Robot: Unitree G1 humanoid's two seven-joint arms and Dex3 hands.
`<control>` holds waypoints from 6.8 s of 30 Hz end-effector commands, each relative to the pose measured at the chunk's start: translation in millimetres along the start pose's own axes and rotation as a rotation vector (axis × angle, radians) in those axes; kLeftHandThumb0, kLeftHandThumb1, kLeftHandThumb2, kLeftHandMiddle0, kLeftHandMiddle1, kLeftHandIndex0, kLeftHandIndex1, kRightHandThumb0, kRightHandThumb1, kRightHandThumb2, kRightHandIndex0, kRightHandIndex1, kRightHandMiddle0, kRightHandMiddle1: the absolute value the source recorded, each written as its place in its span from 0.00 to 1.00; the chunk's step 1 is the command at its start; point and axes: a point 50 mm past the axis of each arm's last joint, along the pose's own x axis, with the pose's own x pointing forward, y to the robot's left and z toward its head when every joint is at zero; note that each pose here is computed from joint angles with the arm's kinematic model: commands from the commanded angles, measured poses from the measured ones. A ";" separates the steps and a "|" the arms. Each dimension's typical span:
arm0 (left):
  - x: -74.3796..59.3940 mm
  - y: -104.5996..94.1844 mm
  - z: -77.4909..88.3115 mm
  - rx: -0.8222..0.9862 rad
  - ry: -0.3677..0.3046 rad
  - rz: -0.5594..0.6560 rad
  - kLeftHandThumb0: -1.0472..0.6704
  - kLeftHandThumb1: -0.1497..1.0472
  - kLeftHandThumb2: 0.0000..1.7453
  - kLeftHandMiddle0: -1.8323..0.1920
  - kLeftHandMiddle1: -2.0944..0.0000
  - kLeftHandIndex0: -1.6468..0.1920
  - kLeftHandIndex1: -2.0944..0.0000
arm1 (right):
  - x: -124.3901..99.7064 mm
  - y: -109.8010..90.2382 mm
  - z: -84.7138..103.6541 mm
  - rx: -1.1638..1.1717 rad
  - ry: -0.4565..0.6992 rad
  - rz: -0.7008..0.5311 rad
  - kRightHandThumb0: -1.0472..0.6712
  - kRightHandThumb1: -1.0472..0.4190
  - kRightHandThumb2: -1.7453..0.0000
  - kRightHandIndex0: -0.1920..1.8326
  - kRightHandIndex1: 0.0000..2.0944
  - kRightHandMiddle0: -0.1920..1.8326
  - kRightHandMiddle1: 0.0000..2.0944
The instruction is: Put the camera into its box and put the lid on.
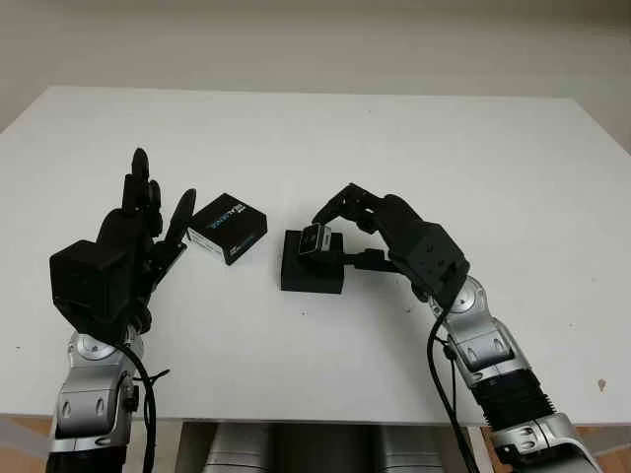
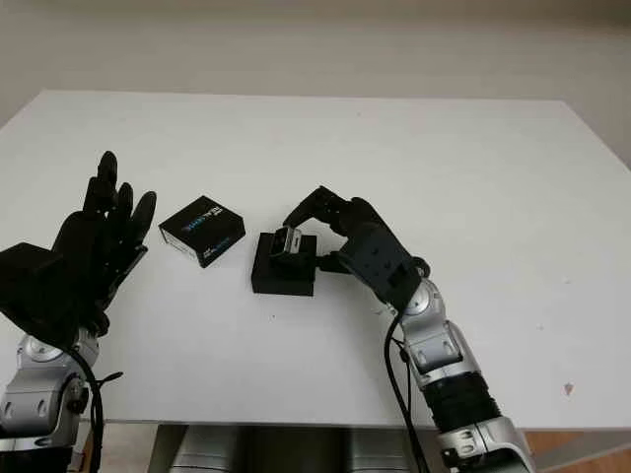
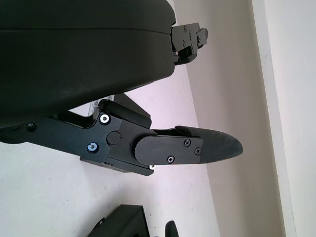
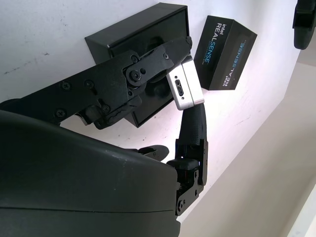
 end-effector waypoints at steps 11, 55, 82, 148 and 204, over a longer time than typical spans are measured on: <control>-0.8 -0.6 2.1 -0.001 -0.010 -0.002 0.20 1.00 0.22 0.96 0.97 0.98 0.97 | 4.7 -0.9 7.6 0.016 -0.024 0.020 0.36 0.10 0.97 0.29 0.01 0.28 0.80; -1.8 -0.7 3.0 0.007 -0.007 -0.008 0.20 1.00 0.22 0.97 0.98 0.98 0.98 | 24.7 17.1 -8.7 -0.161 0.033 0.137 0.39 0.09 0.97 0.27 0.02 0.28 0.78; -4.6 -0.6 2.2 0.013 -0.001 -0.004 0.20 1.00 0.22 0.98 0.97 0.99 0.98 | 5.8 28.9 6.3 -0.579 -0.115 0.221 0.28 0.06 0.97 0.15 0.01 0.16 0.27; -7.5 2.7 6.2 0.016 -0.002 0.000 0.20 1.00 0.21 0.97 0.97 0.98 0.97 | -45.1 3.2 -17.0 -0.974 -0.065 0.367 0.12 0.00 0.78 0.01 0.02 0.13 0.03; 38.3 -26.7 22.8 0.811 -0.049 -0.115 0.13 0.95 0.02 0.96 0.99 0.98 0.98 | -14.8 -85.7 46.6 0.078 -0.111 -0.240 0.18 0.00 0.77 0.08 0.03 0.11 0.03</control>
